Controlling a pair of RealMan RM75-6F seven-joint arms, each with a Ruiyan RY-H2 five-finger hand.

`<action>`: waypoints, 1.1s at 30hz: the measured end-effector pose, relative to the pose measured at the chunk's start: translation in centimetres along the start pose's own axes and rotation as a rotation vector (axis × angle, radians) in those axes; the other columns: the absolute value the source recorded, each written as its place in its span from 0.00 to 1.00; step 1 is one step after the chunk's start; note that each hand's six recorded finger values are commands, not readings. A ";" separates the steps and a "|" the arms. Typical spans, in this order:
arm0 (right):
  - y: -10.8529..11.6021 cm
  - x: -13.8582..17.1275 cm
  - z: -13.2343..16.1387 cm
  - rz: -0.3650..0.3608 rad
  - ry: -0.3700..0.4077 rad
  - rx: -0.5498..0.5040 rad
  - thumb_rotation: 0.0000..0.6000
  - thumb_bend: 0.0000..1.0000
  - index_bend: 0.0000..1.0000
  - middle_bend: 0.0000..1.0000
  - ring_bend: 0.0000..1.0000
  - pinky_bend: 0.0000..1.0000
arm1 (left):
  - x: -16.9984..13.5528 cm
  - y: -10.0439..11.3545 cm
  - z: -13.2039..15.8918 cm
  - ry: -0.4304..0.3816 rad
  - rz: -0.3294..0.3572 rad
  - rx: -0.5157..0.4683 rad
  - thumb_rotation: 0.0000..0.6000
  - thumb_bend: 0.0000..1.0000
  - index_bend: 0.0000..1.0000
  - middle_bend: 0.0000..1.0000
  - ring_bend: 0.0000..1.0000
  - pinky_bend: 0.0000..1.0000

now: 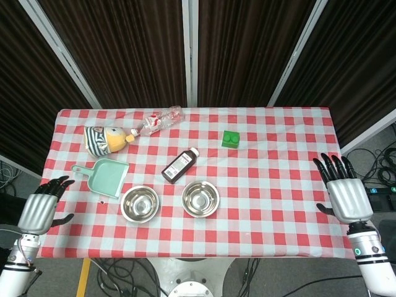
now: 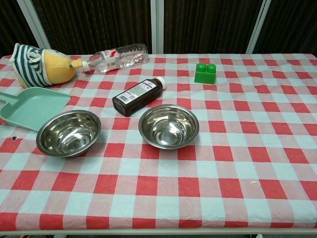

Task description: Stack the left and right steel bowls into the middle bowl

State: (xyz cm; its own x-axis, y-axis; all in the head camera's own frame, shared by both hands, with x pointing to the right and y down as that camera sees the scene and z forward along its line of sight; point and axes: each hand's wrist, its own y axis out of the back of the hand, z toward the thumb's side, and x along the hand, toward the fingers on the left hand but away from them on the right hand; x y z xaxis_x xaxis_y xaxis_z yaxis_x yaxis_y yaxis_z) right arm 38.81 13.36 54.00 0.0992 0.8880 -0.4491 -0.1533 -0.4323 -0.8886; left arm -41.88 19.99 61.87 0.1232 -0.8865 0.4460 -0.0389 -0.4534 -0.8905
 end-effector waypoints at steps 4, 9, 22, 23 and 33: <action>0.4 -0.2 -0.3 -0.016 0.011 -0.016 1.00 0.00 0.02 0.00 0.00 0.00 | -0.9 -0.8 2.7 -0.067 -0.048 0.014 1.00 0.11 0.26 0.26 0.21 0.37; 0.7 -0.7 -0.6 -0.028 0.015 -0.026 1.00 0.00 0.02 0.00 0.00 0.00 | -1.9 -1.9 6.6 -0.186 -0.103 0.037 1.00 0.12 0.26 0.26 0.26 0.47; 0.6 -1.3 -3.1 -0.016 -0.061 -0.048 1.00 0.00 0.02 0.00 0.00 0.00 | -0.4 -4.8 13.4 -0.414 -0.141 0.128 1.00 0.22 0.26 0.29 0.36 0.59; 0.6 -1.3 -3.2 -0.016 -0.063 -0.048 1.00 0.00 0.02 0.00 0.00 0.00 | 0.0 -5.3 13.6 -0.421 -0.140 0.148 1.00 0.23 0.27 0.30 0.37 0.59; 0.0 -1.5 -4.1 -0.006 -0.073 -0.062 1.00 0.01 0.02 0.00 0.00 0.00 | 2.3 -7.6 13.8 -0.409 -0.184 0.224 1.00 0.24 0.32 0.38 0.52 0.69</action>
State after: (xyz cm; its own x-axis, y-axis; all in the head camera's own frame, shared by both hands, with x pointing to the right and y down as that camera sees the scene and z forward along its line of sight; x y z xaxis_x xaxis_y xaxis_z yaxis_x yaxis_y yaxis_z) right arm 42.67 11.36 54.28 0.0281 0.8985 -0.4381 -0.0910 -0.4342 -0.8962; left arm -27.62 22.72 68.44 0.4889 -0.6645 0.5652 0.2285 -0.5278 -0.8181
